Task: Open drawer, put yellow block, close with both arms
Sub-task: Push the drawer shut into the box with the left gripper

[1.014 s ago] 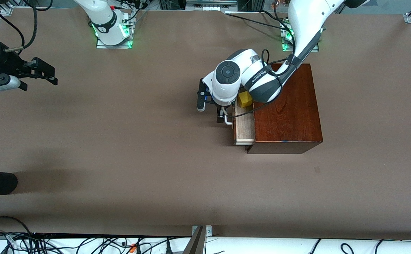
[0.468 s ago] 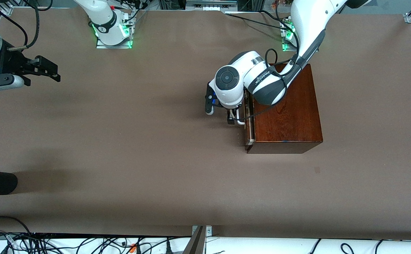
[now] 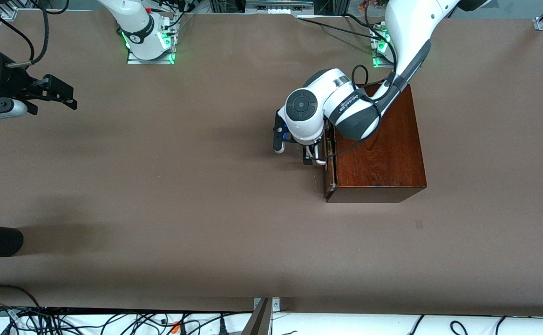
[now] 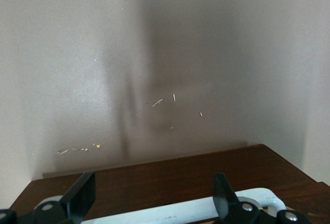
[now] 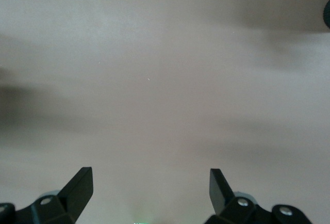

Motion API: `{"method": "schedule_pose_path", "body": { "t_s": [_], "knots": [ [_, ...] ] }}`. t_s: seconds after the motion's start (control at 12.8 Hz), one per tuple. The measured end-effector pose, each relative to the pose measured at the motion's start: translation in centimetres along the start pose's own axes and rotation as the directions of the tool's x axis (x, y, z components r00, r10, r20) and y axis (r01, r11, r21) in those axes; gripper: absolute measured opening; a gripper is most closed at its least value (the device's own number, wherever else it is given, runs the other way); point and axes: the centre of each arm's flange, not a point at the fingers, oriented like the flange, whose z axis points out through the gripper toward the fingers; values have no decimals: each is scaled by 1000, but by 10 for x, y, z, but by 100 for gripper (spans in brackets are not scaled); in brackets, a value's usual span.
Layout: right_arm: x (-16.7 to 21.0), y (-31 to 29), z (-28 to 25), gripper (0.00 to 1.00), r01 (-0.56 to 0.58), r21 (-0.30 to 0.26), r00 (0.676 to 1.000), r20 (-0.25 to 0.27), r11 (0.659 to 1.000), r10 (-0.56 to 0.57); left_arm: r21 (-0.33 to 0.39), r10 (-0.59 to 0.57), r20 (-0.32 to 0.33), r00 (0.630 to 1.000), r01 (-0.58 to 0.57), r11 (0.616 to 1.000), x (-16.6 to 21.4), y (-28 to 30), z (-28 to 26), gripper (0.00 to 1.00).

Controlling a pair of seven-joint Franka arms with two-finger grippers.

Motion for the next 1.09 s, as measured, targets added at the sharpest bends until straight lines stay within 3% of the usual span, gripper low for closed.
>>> {"method": "schedule_pose_path", "body": {
  "t_s": [1.09],
  "knots": [
    [1,0,-1,100,1,0,1000,-5,1000,-1,-17,-14,26,1000,15,1000,-8,-3,1,100]
  ]
}}
